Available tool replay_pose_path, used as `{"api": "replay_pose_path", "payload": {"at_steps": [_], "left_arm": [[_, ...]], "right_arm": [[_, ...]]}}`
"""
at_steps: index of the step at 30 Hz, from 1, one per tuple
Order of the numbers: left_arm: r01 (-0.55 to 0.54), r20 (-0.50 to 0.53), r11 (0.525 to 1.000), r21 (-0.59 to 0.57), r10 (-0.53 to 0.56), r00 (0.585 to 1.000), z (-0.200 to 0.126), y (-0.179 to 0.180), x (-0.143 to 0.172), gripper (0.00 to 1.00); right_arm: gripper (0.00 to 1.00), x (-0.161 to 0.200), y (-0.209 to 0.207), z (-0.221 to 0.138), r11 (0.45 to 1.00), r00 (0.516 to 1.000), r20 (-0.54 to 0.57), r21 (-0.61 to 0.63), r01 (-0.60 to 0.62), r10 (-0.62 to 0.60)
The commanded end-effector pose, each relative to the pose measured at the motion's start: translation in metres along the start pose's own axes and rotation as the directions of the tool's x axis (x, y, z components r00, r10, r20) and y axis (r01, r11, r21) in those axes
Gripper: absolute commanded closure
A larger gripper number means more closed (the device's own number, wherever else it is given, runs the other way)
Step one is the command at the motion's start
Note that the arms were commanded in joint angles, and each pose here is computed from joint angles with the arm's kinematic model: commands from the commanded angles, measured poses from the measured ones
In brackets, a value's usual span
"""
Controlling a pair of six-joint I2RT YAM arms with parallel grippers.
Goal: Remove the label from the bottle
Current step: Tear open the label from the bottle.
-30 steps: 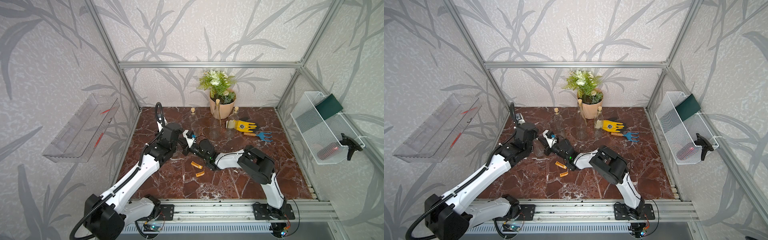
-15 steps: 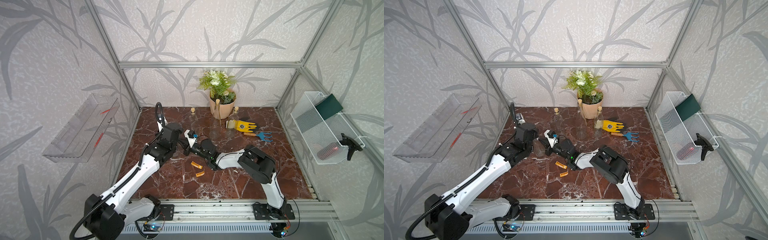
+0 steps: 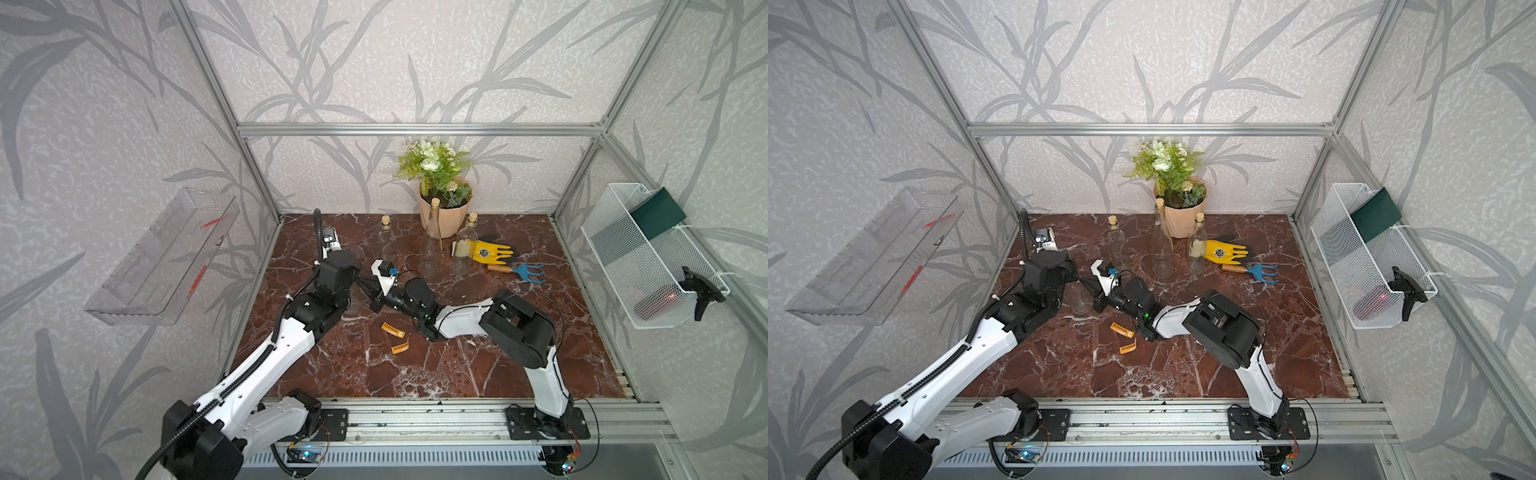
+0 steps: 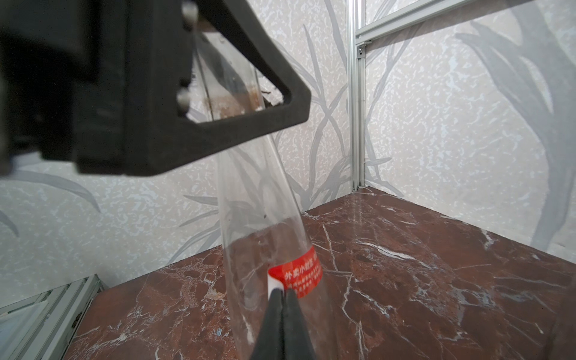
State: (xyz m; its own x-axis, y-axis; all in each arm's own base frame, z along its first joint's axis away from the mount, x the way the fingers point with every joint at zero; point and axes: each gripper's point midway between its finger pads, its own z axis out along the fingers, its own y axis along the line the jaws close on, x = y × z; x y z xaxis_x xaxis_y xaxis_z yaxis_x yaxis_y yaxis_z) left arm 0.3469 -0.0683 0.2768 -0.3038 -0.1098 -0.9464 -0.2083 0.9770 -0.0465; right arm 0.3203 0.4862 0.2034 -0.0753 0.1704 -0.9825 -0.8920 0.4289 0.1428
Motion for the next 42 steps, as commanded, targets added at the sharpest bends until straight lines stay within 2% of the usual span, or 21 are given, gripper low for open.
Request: {"api": "replay_pose_path", "payload": {"at_steps": [1,11,19,23,27,33,42], "left_arm": [[-0.036,0.021,0.998,0.059,0.035,0.999,-0.006,-0.007,-0.003,1.00],[-0.085,0.037,0.990,0.111,0.081,0.996,-0.013,-0.012,-0.004,1.00],[-0.138,0.047,0.987,0.077,0.135,0.990,-0.014,-0.003,-0.005,1.00],[-0.142,0.050,0.987,0.069,0.139,0.989,-0.015,0.000,-0.005,1.00],[-0.137,0.057,0.988,0.066,0.134,0.989,-0.015,0.001,-0.006,1.00],[-0.133,0.063,0.988,0.075,0.129,0.990,-0.015,0.000,-0.006,1.00],[-0.131,0.067,0.988,0.083,0.125,0.990,-0.016,0.000,-0.004,1.00]], "right_arm": [[1.00,-0.033,0.003,-0.004,1.000,0.998,0.062,-0.009,0.015,-0.015],[1.00,-0.035,0.002,-0.008,1.000,0.999,0.050,-0.012,0.016,-0.016],[1.00,-0.034,0.001,-0.014,1.000,0.999,0.043,-0.018,0.023,-0.022],[1.00,-0.034,0.009,-0.016,0.998,0.998,0.051,-0.065,0.026,-0.023],[0.88,-0.034,0.015,-0.021,0.992,0.998,0.062,-0.129,0.014,-0.006],[0.72,-0.030,0.018,-0.023,0.988,0.999,0.048,-0.157,0.002,0.005],[0.53,-0.025,0.021,-0.018,0.983,1.000,0.024,-0.186,-0.010,0.014]]}}
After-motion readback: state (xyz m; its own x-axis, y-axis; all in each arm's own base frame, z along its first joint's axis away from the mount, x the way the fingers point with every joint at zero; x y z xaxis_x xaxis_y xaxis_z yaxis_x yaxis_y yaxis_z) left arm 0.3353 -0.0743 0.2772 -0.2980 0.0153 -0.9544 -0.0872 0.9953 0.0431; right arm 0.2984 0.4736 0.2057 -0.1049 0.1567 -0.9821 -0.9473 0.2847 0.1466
